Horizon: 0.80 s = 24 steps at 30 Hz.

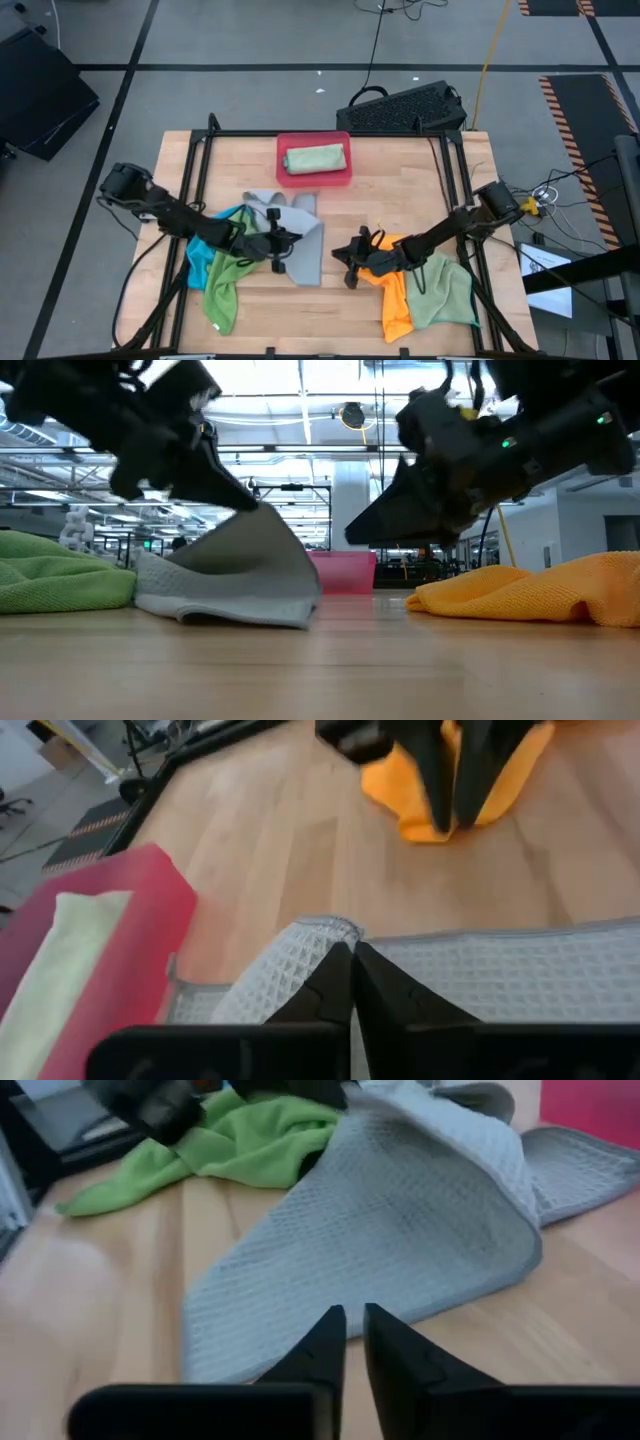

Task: Fold microfiber towels
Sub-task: Fold the gray towel

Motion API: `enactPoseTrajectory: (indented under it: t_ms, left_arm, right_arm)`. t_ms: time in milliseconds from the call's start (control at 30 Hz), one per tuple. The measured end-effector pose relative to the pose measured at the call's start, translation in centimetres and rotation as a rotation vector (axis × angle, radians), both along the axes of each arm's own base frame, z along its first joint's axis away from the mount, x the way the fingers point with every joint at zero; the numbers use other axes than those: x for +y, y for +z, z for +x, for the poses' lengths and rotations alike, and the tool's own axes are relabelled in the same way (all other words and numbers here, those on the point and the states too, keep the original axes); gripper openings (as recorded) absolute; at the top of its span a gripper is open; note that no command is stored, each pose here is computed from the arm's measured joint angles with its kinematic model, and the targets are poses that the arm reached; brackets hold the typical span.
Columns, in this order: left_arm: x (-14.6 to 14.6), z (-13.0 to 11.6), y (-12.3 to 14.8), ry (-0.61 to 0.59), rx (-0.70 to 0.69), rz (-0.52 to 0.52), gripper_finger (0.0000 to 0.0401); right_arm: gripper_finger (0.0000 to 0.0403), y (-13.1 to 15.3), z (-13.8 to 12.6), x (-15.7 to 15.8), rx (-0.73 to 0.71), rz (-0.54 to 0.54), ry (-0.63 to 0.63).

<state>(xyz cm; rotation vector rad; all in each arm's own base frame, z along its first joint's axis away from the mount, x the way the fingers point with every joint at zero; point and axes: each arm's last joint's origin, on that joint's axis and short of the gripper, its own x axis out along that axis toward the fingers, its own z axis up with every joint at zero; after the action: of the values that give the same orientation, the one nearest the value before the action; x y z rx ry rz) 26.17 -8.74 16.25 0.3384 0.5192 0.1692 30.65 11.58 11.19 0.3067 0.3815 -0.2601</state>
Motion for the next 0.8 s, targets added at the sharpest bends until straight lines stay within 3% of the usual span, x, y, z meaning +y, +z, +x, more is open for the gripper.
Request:
enactPoseTrajectory:
  t_ms: [233, 433, 533, 667, 800]
  left_arm:
    - [-1.8, -0.7, 2.5, -0.068, -0.083, -0.037, 0.001]
    - [-2.7, -1.3, 2.7, -0.104, -0.076, -0.04, 0.0006]
    - [-2.8, -1.4, 2.7, -0.103, -0.079, -0.051, 0.0011]
    - [-2.9, -1.4, 2.8, -0.098, -0.089, -0.071, 0.0004]
    - [-3.1, -1.3, 3.0, -0.108, -0.112, -0.089, 0.0011]
  right_arm:
    - [0.0103, 0.0, 3.6, 0.8, -0.012, -0.175, -0.026]
    - [0.0155, 3.3, 5.9, 2.0, -0.073, -0.384, -0.106]
    - [0.0178, 4.4, 6.5, 2.5, -0.077, -0.454, -0.076]
    - [0.0188, 4.8, 6.8, 2.6, -0.062, -0.526, -0.051]
    - [0.0172, 4.7, 7.1, 2.2, -0.053, -0.544, 0.017]
